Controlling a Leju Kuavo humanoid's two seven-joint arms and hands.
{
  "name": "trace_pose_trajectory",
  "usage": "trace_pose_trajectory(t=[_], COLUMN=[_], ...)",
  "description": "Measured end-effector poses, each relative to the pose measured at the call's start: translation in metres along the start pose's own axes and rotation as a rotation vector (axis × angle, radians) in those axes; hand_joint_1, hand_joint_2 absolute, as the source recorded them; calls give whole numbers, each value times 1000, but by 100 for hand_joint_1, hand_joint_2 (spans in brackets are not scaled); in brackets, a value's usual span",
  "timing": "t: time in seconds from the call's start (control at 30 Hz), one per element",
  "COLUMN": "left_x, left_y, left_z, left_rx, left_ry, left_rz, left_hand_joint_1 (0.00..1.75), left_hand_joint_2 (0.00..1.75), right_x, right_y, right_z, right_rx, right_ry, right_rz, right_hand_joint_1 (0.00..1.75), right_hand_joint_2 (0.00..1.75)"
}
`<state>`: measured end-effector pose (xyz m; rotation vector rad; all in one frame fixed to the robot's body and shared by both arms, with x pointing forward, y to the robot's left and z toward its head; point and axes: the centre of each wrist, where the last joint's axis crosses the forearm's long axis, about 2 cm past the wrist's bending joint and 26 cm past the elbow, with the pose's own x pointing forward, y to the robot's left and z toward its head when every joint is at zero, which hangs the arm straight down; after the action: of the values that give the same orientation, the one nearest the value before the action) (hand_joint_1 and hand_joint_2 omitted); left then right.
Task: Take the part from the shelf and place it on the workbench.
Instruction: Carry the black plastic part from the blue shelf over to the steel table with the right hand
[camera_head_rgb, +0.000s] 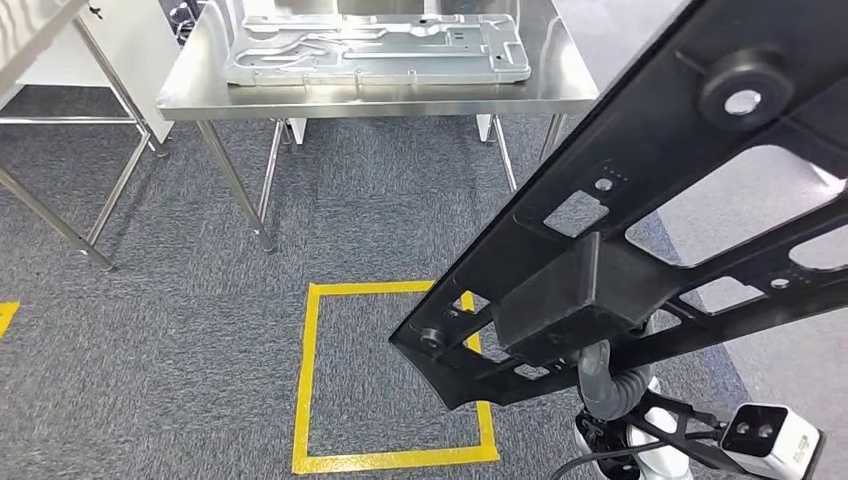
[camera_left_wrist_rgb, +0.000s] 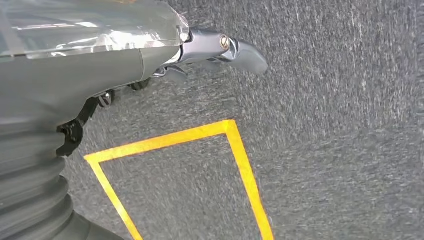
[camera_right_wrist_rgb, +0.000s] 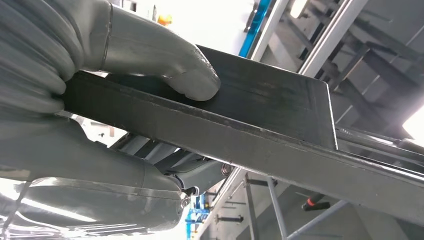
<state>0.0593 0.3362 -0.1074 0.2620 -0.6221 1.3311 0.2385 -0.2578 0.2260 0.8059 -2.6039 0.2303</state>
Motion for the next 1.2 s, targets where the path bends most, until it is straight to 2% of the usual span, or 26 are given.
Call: trace_pose_trajectory(t=[1.2], left_x=[1], left_y=[3], left_z=[0], left_rx=[-22], left_ry=[4], left_rz=[7], left_hand_joint_1=[0], left_hand_joint_2=[175], right_x=[13], right_y=[6], right_z=[5], right_rx=[31], right_ry=[5], right_rz=[29], right_hand_joint_1=[175], right_hand_joint_2=[175])
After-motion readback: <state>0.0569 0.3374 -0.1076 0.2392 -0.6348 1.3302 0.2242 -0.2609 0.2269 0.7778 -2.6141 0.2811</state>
